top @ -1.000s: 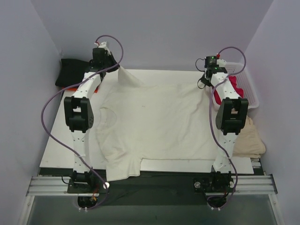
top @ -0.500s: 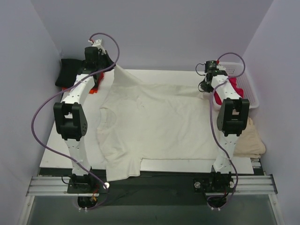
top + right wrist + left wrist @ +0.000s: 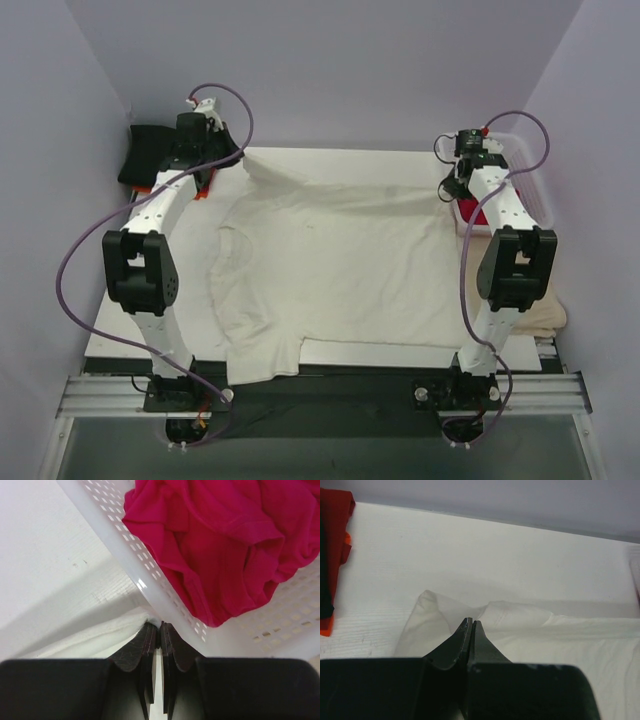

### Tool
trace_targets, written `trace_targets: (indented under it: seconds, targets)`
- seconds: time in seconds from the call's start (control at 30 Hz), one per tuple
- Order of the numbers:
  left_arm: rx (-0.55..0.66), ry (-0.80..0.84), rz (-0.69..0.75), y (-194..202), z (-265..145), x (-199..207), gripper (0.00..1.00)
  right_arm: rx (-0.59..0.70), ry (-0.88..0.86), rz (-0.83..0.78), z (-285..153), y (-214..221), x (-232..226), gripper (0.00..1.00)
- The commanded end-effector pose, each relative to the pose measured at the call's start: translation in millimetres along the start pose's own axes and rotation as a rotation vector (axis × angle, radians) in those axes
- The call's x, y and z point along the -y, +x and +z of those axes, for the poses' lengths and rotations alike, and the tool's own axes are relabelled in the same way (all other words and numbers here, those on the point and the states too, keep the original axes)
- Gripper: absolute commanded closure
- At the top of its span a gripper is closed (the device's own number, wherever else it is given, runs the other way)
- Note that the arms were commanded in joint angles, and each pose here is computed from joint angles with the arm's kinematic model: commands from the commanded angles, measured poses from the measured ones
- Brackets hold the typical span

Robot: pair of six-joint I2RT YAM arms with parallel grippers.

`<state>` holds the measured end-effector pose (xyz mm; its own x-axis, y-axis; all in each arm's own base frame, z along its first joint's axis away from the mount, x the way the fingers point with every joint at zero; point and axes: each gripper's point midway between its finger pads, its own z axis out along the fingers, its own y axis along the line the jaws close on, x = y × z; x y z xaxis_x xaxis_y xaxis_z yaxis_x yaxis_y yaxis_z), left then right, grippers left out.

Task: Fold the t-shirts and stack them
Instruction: Grap the side of the flattened tshirt furthest away from the robot with both arms, then fold the flattened tshirt in 1/3 of the way

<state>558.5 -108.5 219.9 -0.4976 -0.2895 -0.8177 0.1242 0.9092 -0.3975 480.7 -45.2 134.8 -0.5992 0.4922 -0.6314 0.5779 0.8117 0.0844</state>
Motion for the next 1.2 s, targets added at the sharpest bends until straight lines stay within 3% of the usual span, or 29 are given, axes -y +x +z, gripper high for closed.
trace_targets:
  seconds: [0.0, 0.27, 1.17]
  targets:
    - [0.117, 0.017, 0.045, -39.1, -33.9, 15.2, 1.0, 0.009, 0.031, -0.008, -16.3, 1.9, 16.1, 1.0]
    - [0.119, 0.0, 0.055, -31.7, -62.1, 15.7, 1.0, -0.035, 0.044, -0.025, -19.2, 25.7, 28.1, 1.0]
    - [-0.125, -0.11, -0.043, 101.7, -123.9, -20.2, 1.0, -0.191, 0.165, -0.06, -27.2, 108.6, 72.9, 1.0]
